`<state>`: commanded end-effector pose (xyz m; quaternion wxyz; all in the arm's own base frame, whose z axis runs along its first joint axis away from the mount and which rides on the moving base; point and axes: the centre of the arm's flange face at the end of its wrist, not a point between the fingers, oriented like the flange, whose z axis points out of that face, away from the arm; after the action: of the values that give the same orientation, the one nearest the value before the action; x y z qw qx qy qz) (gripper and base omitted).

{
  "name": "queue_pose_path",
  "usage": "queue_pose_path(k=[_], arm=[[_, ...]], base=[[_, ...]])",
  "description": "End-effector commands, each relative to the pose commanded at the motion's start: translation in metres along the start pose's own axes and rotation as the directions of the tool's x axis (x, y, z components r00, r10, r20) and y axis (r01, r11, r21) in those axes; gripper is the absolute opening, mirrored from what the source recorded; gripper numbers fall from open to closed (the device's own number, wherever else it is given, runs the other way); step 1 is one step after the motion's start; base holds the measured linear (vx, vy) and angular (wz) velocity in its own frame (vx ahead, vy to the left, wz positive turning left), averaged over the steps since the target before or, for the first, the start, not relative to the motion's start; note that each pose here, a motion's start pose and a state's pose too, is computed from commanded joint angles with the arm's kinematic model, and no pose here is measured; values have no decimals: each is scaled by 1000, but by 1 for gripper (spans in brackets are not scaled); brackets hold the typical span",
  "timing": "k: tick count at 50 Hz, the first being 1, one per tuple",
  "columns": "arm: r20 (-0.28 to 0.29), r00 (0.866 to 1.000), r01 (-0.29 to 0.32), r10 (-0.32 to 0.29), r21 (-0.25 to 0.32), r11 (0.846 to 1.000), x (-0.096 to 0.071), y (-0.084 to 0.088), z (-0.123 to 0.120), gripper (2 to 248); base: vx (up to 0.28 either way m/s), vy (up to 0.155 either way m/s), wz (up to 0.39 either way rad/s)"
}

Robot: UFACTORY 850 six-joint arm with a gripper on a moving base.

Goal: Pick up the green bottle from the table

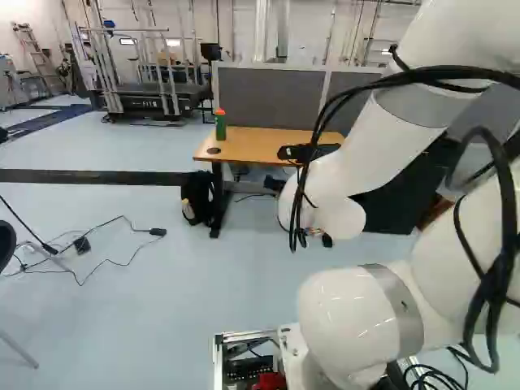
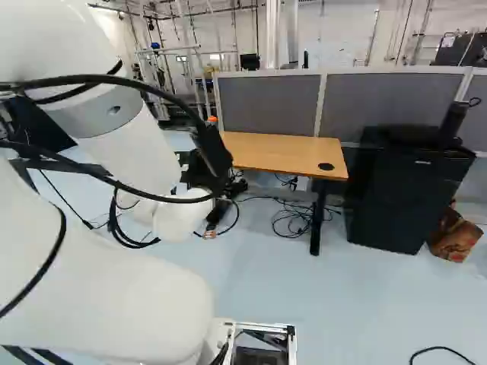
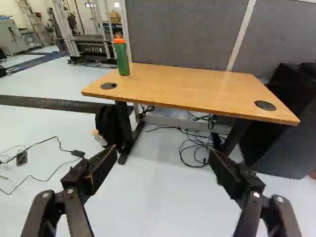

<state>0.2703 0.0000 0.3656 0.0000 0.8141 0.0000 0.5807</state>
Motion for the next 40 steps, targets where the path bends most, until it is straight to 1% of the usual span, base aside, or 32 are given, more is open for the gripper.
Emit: queue_pose_path(k=[25,31,40], arm=[[0,1000,0,0,0,1000,0,0,0,247],[0,1000,0,0,0,1000,0,0,0,247],[0,1000,0,0,0,1000,0,0,0,247]], base=[[3,0,-1],[89,-2,-12],[157,1,-9]])
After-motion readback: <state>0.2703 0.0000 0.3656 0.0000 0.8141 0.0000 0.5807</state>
